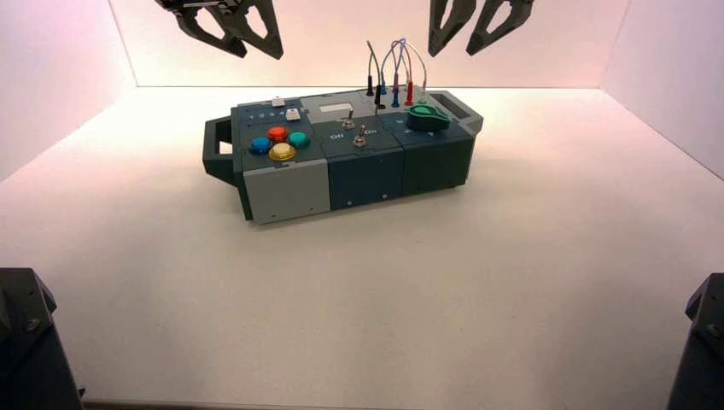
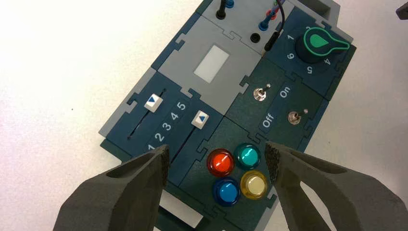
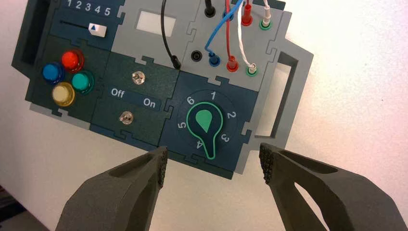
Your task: Return to the home position.
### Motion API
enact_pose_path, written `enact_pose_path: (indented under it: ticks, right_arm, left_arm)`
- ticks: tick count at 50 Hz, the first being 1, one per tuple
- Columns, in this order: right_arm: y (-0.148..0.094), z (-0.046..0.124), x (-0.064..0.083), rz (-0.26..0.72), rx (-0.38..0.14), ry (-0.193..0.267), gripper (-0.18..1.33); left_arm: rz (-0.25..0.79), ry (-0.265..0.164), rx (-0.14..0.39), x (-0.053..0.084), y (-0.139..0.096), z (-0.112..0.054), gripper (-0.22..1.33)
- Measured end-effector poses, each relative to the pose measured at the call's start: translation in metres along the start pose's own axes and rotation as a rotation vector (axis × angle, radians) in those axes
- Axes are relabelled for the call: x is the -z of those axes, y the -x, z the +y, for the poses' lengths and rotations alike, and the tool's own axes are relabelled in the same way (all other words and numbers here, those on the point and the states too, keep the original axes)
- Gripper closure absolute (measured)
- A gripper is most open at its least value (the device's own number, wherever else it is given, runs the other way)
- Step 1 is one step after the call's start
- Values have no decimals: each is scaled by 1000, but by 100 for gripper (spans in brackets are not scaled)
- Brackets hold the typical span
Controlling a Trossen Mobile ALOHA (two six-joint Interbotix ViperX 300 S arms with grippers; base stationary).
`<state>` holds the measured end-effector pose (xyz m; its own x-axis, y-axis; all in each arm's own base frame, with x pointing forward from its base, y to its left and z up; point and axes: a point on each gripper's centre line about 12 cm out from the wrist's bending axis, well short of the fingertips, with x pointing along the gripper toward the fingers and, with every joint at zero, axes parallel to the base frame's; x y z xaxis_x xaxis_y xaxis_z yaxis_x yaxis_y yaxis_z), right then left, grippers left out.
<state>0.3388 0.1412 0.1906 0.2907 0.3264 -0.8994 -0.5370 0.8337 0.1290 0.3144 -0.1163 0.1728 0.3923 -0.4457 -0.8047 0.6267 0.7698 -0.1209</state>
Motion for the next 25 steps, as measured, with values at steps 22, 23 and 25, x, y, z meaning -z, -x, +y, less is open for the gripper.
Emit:
enact_pose_path:
  ticks: [22, 23, 25]
  right_arm:
    - [-6, -1, 2, 16, -4, -5, -18]
    - [-6, -1, 2, 17, -4, -5, -18]
    - [-6, -1, 2, 18, -3, -4, -18]
  left_arm:
    - [-3, -2, -4, 0, 0, 0, -21]
    - [-3, 0, -4, 0, 0, 0, -21]
    - [-5, 0, -6, -1, 0, 1, -21]
